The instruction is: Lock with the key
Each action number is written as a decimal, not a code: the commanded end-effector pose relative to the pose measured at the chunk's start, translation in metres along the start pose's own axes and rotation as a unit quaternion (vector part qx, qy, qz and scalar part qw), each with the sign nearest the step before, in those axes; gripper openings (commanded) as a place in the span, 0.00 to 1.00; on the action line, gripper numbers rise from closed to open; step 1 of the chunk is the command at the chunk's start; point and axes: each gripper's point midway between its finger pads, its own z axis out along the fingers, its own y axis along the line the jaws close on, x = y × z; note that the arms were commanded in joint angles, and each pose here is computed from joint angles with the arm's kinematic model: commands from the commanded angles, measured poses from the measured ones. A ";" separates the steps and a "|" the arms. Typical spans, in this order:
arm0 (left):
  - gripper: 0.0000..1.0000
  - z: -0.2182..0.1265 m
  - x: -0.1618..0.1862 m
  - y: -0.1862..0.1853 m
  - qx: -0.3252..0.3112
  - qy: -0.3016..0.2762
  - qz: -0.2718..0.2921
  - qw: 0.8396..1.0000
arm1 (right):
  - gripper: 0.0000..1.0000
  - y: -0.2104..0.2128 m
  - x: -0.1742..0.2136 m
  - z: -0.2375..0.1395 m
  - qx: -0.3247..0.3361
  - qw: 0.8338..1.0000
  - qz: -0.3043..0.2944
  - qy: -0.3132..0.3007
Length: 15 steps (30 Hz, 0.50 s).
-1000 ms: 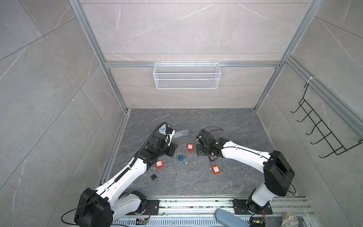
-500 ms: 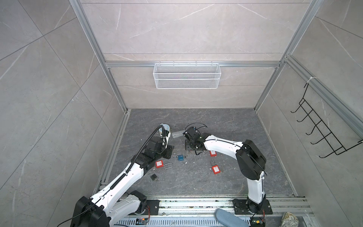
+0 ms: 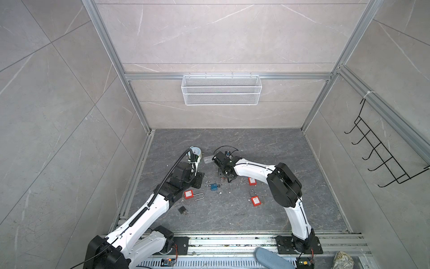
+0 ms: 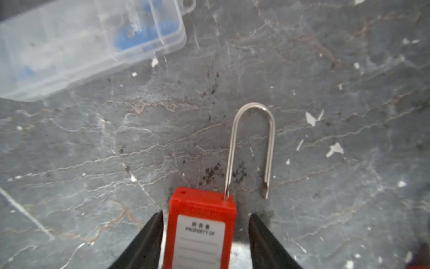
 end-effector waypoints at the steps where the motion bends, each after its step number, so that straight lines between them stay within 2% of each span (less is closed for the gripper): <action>1: 0.45 0.000 -0.003 0.005 -0.010 -0.002 0.005 1.000 | 0.56 -0.003 0.003 0.003 0.022 1.000 -0.001 0.004; 9: 0.45 0.006 -0.005 0.003 -0.005 0.000 0.004 1.000 | 0.42 -0.006 0.006 0.003 0.019 1.000 -0.014 0.002; 15: 0.45 0.007 -0.012 0.003 -0.006 -0.006 0.009 1.000 | 0.35 -0.001 -0.013 -0.029 -0.005 0.997 -0.069 -0.037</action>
